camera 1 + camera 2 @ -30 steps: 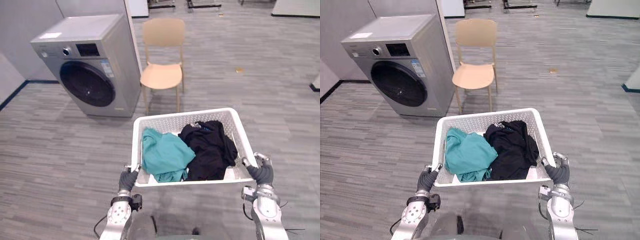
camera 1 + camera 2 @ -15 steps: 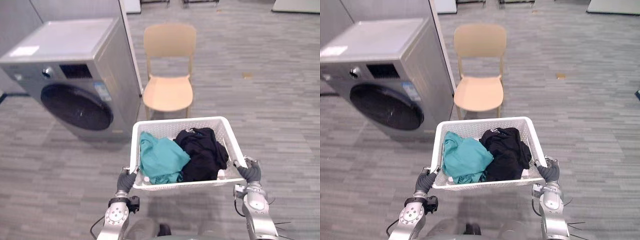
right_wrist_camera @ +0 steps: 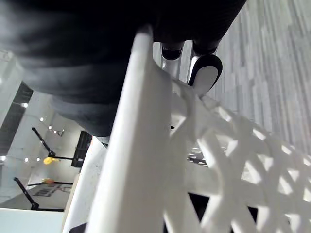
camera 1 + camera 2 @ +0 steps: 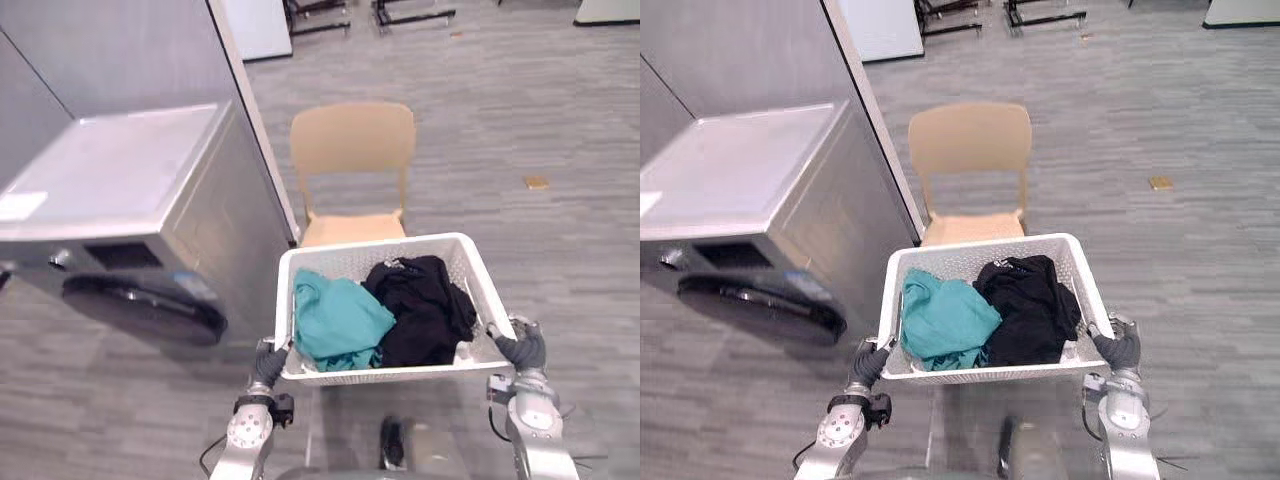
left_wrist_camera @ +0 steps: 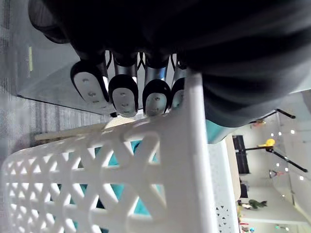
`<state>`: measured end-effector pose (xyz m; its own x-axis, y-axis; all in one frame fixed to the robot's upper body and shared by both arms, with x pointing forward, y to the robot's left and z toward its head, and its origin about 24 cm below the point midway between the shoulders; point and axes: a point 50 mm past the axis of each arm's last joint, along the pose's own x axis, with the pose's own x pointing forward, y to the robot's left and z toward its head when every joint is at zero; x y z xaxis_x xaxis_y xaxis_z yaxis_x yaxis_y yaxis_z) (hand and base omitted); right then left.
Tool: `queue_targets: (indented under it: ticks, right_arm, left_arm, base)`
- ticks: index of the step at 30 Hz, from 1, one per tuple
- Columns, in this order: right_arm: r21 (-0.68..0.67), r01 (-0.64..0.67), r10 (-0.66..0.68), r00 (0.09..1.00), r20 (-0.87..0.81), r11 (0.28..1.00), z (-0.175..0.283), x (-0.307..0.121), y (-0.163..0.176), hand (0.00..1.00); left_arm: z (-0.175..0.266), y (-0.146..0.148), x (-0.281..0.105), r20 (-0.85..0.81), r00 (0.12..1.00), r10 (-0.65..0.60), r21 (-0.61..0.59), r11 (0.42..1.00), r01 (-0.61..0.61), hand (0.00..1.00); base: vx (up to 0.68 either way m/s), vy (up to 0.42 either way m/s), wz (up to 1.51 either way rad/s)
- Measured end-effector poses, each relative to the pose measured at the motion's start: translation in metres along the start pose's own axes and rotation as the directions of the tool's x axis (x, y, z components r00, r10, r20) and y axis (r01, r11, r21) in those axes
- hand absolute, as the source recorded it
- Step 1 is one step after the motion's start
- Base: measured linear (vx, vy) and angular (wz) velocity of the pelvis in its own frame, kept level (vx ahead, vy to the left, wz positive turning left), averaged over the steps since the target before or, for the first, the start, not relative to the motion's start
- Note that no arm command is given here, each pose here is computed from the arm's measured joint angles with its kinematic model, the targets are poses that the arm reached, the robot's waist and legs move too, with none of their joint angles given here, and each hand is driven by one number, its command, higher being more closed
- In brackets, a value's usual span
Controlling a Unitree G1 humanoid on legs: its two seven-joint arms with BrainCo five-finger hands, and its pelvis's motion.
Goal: Pick up the laundry basket with both hands and put the clothes into the washing machine.
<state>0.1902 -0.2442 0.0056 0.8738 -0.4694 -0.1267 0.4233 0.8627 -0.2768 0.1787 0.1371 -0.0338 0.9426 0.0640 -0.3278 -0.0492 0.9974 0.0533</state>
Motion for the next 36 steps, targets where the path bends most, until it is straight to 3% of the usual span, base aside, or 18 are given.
queue_targets:
  ticks: [6,9,19,22,25,30,31,36]
  right_arm:
    - [-0.035,0.009,-0.01,1.0,-0.027,0.999,-0.008,-0.001,-0.008,1.0]
    - [-0.012,0.01,-0.011,0.994,-0.113,1.0,-0.026,-0.009,-0.003,1.0]
    - [-0.015,0.002,-0.005,0.985,-0.172,1.0,-0.04,-0.001,0.01,1.0]
    - [-0.011,0.02,-0.021,0.992,-0.123,1.0,-0.024,0.024,0.019,1.0]
    - [0.041,0.069,-0.07,0.997,0.025,0.997,0.025,0.06,0.03,1.0]
    - [0.104,0.107,-0.121,0.983,0.135,0.989,0.067,0.081,0.033,1.0]
    - [0.124,0.106,-0.126,0.978,0.166,0.987,0.078,0.085,0.035,0.0]
    - [0.216,0.056,-0.118,0.951,0.284,0.975,0.119,0.085,0.05,0.0]
  left_arm:
    - [0.0,-0.006,0.001,-0.001,1.0,-0.014,-0.015,1.0,0.014,1.0]
    - [-0.007,0.0,0.004,-0.036,0.999,-0.024,0.038,0.999,0.025,1.0]
    - [-0.004,0.005,0.017,-0.027,0.999,-0.026,0.107,0.994,0.028,1.0]
    - [0.022,0.003,0.046,0.058,0.998,-0.012,0.166,0.986,0.002,1.0]
    - [0.072,0.005,0.085,0.197,0.98,0.022,0.213,0.975,-0.065,1.0]
    - [0.127,0.002,0.107,0.344,0.937,0.062,0.198,0.971,-0.136,1.0]
    - [0.142,0.003,0.112,0.378,0.923,0.072,0.196,0.968,-0.156,0.0]
    - [0.186,0.011,0.12,0.472,0.863,0.178,0.098,0.963,-0.252,0.0]
  base:
    - [0.36,0.141,-0.22]
    - [0.32,0.212,0.15]
    - [0.07,0.066,-0.08]
    - [-0.18,0.026,-0.23]
    - [-0.27,0.042,-0.18]
    - [-0.17,0.044,-0.13]
    - [-0.1,0.024,-0.08]
    - [-0.05,0.001,0.04]
